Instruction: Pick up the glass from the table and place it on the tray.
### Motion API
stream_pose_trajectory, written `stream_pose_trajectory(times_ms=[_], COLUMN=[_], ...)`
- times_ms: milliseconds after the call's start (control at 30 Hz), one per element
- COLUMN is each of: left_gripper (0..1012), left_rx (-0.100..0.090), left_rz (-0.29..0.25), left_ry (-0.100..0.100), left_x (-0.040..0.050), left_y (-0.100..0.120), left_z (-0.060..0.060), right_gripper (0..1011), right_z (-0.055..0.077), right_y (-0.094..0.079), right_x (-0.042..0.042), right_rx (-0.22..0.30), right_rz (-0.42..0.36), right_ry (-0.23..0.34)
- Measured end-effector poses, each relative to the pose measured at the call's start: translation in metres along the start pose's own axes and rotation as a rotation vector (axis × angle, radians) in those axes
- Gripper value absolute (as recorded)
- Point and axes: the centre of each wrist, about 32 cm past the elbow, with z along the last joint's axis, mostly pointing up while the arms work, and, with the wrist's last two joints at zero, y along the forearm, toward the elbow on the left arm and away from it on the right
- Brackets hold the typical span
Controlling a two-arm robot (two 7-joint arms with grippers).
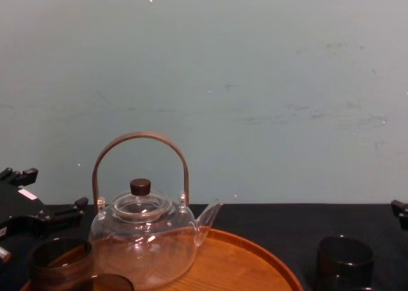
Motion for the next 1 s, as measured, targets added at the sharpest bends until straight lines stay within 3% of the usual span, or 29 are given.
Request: stream_pose_trajectory(times_ms=[233,400,800,1000], left_gripper=[1001,1001,1001,1001], left_rx=[0.000,0.000,0.000,0.000], left_rz=[0.000,0.000,0.000,0.000], left_ry=[0.000,0.000,0.000,0.000], left_x=[0.0000,0.0000,0.0000,0.0000], left_y=[0.000,0.000,0.000,0.000], left_z=[0.000,0.000,0.000,0.000], right_gripper=[1002,1002,1002,1003], right_z=[0.000,0.003,0.017,0.020], right_y=[0.000,-0.004,-0.041,-0.062], right_x=[0.0000,0.0018,0.0032,-0.0014], right_rx=[0.000,-0.008,-0.004,-0.005], right_rz=[0.001,0.061,0.171,0.234], right_ry=[0.000,0.000,0.031,0.051])
